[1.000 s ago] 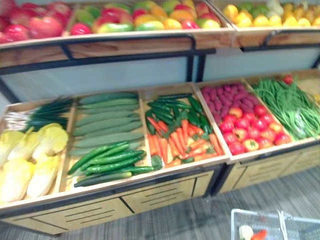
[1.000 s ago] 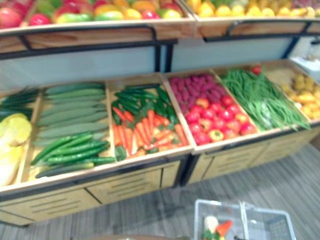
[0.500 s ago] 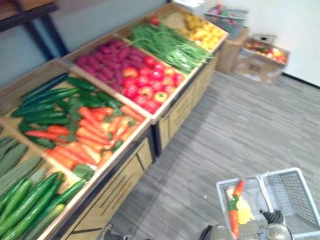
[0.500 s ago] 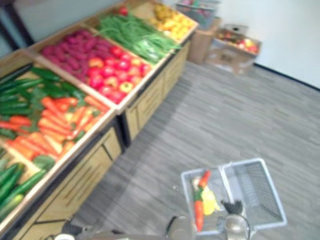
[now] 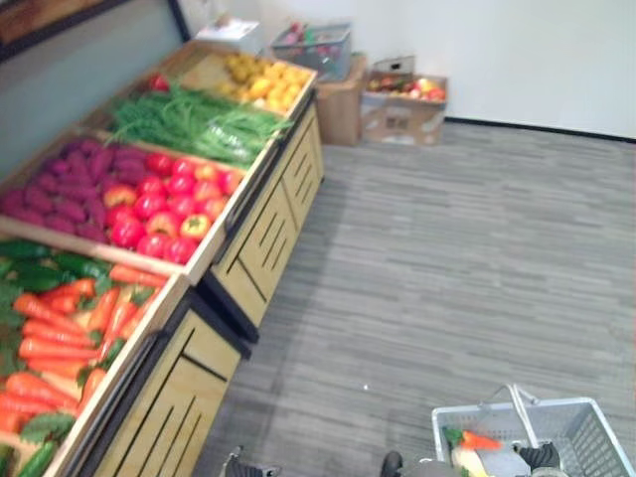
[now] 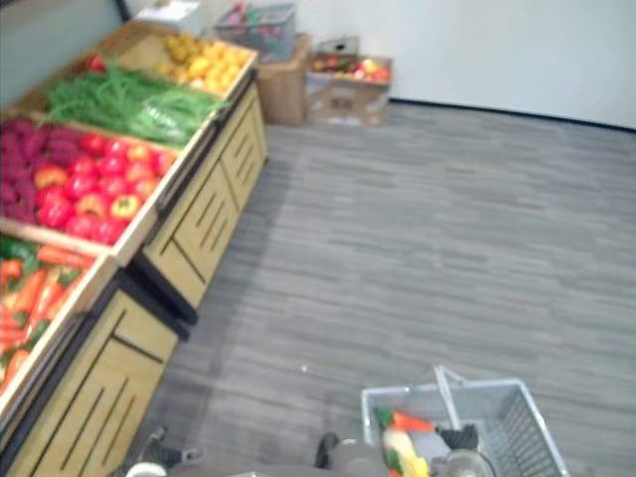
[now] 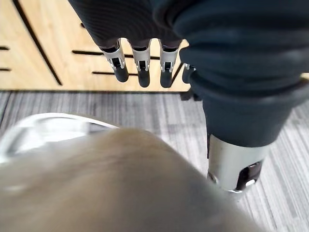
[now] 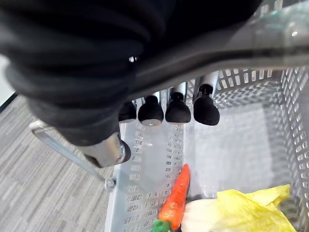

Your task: Pick vegetable in the basket

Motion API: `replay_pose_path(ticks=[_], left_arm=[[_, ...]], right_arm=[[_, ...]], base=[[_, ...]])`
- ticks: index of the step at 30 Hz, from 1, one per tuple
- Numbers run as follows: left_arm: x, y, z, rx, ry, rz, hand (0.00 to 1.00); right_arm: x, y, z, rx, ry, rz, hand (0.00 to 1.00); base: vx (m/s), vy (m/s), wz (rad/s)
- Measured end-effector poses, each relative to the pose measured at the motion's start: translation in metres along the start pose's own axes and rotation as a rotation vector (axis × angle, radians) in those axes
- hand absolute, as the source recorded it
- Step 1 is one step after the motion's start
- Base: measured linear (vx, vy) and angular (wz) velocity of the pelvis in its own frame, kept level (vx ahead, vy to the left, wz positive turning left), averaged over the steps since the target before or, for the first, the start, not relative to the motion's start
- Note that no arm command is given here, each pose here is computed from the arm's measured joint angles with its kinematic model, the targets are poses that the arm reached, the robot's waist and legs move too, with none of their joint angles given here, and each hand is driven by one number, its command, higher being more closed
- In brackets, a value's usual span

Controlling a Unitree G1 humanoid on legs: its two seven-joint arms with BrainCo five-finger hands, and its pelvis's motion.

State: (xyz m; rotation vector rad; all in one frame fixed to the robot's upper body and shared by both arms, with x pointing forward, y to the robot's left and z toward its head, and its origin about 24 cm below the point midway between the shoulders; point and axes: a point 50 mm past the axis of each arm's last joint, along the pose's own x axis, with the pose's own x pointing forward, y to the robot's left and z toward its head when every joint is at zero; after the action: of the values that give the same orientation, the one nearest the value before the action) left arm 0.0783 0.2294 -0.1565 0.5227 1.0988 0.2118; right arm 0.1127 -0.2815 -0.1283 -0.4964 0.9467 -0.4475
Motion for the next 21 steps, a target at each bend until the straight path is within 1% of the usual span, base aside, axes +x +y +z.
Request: replay_pose_path(ticks=[4, 8, 14, 21], left_arm=[[-0.004, -0.01, 0.0, 0.01, -0.014, -0.012, 0.0], [-0.009, -0.018, -0.007, 0.004, 0.008, -0.03, 0.0], [-0.006, -0.014, -0.005, 0.014, 0.005, -0.019, 0.0], [-0.003, -0.011, 0.004, 0.014, -0.019, -0.015, 0.0]], right_arm=[[0.0, 0.001, 0.003, -0.019, -0.023, 0.009, 1.0], [0.002, -0.007, 0.007, -0.043, -0.053, -0.004, 1.0], [0.003, -0.011, 0.012, -0.039, -0.087, -0.017, 1.0], [0.004, -0.009, 0.014, -0.037, -0.086, -0.007, 1.0]], base=[[-0.04, 0.088, -1.24], [-0.03, 0.184, -0.77], [0.06, 0.196, -0.16], [0.14, 0.094, -0.18]])
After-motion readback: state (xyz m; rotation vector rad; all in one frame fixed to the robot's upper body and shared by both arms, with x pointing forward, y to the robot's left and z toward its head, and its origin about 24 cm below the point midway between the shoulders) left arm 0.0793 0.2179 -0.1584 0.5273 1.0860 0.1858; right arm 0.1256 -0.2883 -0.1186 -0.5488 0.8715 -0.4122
